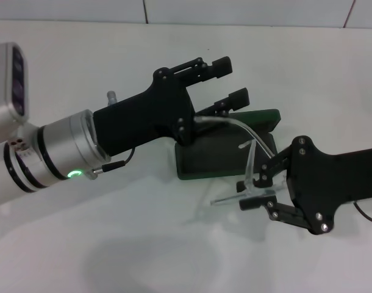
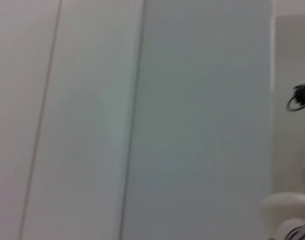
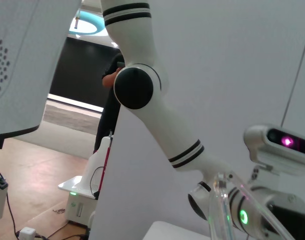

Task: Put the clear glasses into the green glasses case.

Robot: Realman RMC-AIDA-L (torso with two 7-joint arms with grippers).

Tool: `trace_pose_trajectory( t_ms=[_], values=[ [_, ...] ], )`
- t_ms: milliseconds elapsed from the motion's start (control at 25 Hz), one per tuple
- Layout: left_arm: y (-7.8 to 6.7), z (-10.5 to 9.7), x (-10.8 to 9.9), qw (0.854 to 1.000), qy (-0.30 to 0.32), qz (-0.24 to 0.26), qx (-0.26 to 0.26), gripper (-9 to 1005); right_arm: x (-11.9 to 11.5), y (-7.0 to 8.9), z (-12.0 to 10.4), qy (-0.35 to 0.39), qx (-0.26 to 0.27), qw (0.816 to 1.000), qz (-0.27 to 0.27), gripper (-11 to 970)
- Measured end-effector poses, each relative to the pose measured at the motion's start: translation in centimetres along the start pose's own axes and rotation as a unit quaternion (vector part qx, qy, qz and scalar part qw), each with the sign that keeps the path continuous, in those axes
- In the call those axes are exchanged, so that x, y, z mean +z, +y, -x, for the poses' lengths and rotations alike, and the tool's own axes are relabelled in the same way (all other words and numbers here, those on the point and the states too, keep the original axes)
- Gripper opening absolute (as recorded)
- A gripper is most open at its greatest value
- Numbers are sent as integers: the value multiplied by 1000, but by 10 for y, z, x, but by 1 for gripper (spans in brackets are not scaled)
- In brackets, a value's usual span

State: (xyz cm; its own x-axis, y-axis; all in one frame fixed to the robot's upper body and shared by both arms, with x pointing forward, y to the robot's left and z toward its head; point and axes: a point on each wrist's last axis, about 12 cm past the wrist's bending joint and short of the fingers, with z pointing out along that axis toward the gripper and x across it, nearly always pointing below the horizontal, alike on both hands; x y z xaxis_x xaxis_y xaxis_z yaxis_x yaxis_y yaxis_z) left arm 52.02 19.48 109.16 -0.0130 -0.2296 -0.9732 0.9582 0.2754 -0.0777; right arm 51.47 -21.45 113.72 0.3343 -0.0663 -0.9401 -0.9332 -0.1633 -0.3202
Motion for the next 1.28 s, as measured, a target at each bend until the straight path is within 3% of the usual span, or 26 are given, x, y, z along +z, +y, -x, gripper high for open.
trace_pose_trajectory(
  t_ms=[360, 1280],
  values=[
    [-7, 1, 0, 1000, -4, -30, 1, 574, 10, -6, -4, 3, 21, 1000, -6, 122],
    [-12, -2, 4, 999, 6, -48, 1, 575, 10, -19, -7, 18, 55, 998, -34, 122]
  ],
)
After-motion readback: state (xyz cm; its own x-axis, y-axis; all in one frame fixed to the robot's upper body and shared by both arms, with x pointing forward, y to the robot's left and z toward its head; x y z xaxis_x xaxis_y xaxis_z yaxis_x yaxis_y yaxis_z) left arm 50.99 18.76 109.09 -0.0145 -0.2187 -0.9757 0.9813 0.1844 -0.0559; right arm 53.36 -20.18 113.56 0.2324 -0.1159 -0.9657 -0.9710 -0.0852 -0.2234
